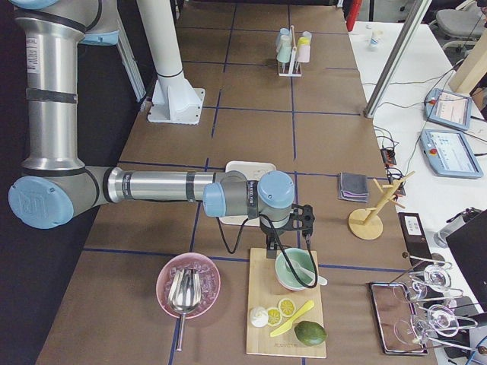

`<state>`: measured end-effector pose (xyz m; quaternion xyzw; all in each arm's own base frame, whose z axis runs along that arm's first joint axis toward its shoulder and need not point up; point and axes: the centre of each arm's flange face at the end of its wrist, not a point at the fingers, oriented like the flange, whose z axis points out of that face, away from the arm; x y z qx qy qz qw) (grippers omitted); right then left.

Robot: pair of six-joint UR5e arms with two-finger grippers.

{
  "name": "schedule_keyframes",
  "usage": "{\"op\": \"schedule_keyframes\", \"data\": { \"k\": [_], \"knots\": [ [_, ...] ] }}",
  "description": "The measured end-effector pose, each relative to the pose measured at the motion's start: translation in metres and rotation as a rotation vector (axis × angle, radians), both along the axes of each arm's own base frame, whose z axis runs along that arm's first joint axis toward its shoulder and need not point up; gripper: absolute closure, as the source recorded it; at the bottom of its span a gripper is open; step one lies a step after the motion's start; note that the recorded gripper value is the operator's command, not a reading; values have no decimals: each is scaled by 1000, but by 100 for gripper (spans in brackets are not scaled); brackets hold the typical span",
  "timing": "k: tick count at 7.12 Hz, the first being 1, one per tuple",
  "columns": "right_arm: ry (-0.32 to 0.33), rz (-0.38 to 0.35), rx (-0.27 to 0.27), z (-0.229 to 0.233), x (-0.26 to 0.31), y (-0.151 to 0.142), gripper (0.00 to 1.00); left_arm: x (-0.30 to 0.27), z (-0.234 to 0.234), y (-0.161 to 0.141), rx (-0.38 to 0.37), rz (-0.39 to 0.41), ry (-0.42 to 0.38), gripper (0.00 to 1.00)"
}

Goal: Pick up and place green cup on tray

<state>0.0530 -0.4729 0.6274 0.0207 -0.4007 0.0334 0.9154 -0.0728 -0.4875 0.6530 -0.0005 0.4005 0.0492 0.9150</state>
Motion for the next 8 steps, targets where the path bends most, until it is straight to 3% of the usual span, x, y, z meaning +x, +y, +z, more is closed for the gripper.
{"op": "schedule_keyframes", "data": {
  "k": [3, 5, 8],
  "knots": [
    [-10, -7, 27, -10, -26, -3, 0, 0, 0, 2, 0, -1, 1, 0],
    [-38, 58, 4, -24, -70, -2, 0, -1, -1, 3, 2, -1, 1, 0],
    [-65, 78, 29, -16, -127, 32, 0, -1, -2, 4, 5, -1, 0, 0]
  ]
}}
